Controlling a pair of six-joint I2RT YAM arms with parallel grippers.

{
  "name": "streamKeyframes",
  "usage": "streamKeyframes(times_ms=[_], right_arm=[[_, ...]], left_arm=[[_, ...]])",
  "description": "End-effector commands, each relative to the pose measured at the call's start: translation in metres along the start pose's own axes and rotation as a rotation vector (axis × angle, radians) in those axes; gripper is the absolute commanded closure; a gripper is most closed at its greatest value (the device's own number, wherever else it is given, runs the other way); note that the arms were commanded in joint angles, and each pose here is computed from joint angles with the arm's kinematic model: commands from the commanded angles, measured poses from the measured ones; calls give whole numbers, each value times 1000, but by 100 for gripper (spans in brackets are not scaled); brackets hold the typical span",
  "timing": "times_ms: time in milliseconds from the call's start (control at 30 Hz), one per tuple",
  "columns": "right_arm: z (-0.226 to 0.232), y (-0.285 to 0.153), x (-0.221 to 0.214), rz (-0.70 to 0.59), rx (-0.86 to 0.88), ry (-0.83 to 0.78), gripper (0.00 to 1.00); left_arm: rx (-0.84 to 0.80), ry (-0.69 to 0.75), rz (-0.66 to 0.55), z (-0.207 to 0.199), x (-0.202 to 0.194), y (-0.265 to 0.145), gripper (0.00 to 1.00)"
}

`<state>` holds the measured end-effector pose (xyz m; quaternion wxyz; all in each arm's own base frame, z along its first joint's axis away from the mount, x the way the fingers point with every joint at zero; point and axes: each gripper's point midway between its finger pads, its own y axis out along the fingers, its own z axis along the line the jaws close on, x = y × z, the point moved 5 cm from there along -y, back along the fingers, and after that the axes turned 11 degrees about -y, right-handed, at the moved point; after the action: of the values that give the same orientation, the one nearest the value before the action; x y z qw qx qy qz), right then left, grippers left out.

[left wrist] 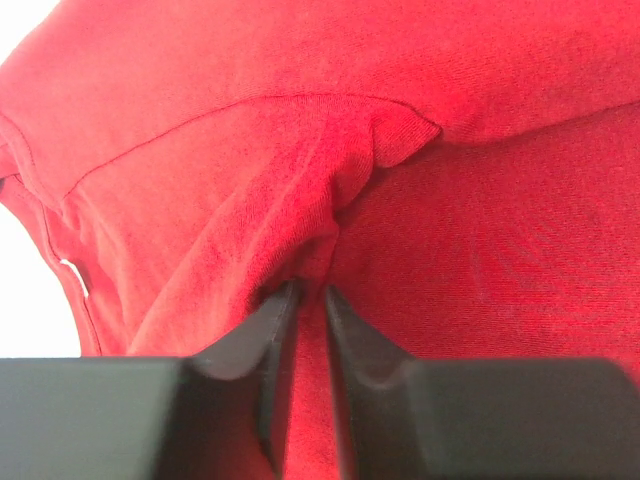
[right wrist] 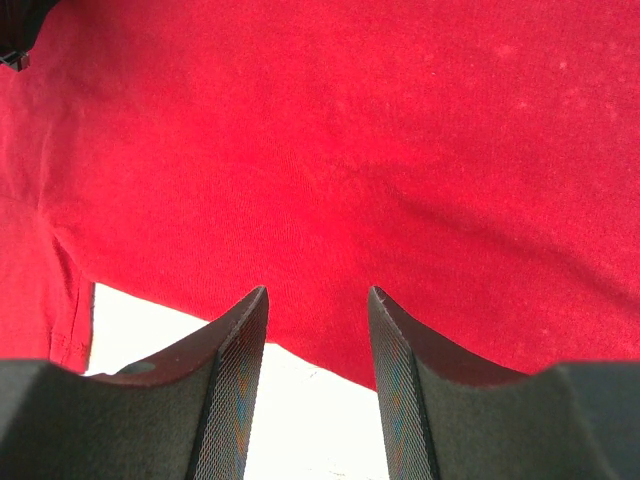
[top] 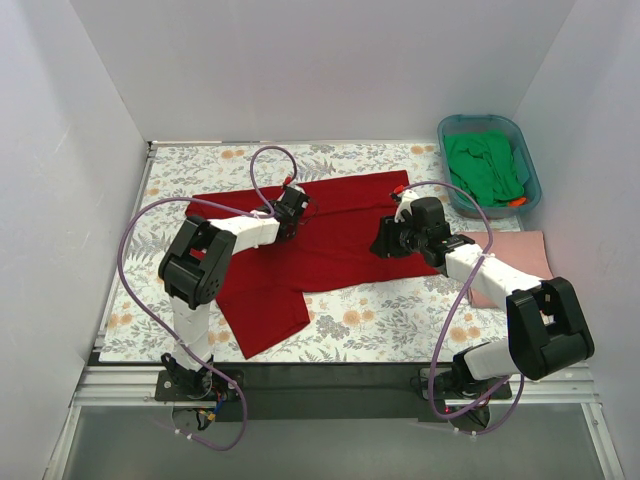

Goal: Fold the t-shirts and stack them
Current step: Fold the tshirt

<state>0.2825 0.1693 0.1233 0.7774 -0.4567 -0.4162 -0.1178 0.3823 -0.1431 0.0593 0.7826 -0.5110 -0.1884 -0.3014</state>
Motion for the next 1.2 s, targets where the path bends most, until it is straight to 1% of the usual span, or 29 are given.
streamKeyframes(times_ms=[0,67,100,167,200,333,467,600,733,800,933,1067,1167], right_arm=[[-2,0,4,-28,4,-10,49],[-2,-1,4,-30,2,-8,50],[-2,-1,3,-28,2,-6,50],[-2,-1,4,-30,1,-7,50],[-2,-1,3,-29,1,-7,50],[-2,-2,4,-33,3,-7,50],[-2,-3,6,-40,0,-9,50],[-2,-3,5,-38,-1,-7,50],[-2,-3,4,-36,2,-8,50],[-1,-4,4,-37,8,-7,50],[0,-4,5,-41,21,-14,50],[2,-2,6,-39,40,-16,50],[3,-1,5,-32,55,-18,50]], left_arm=[[5,-15,8,4,2,0,90],[7,-24,-5,7,8,-4,91],[7,-27,-11,8,11,-6,95],[3,-32,-23,9,17,-9,97],[6,-30,-25,11,19,-10,100],[0,-45,-29,12,31,-18,100],[-54,-80,-20,11,40,-30,100],[-110,-82,48,9,37,-41,100],[-174,-58,140,0,25,-45,100],[-174,-42,183,-1,17,-45,100],[-187,-47,180,0,27,-51,100],[-241,-70,151,-3,49,-60,100],[-254,-62,147,-6,54,-59,99]])
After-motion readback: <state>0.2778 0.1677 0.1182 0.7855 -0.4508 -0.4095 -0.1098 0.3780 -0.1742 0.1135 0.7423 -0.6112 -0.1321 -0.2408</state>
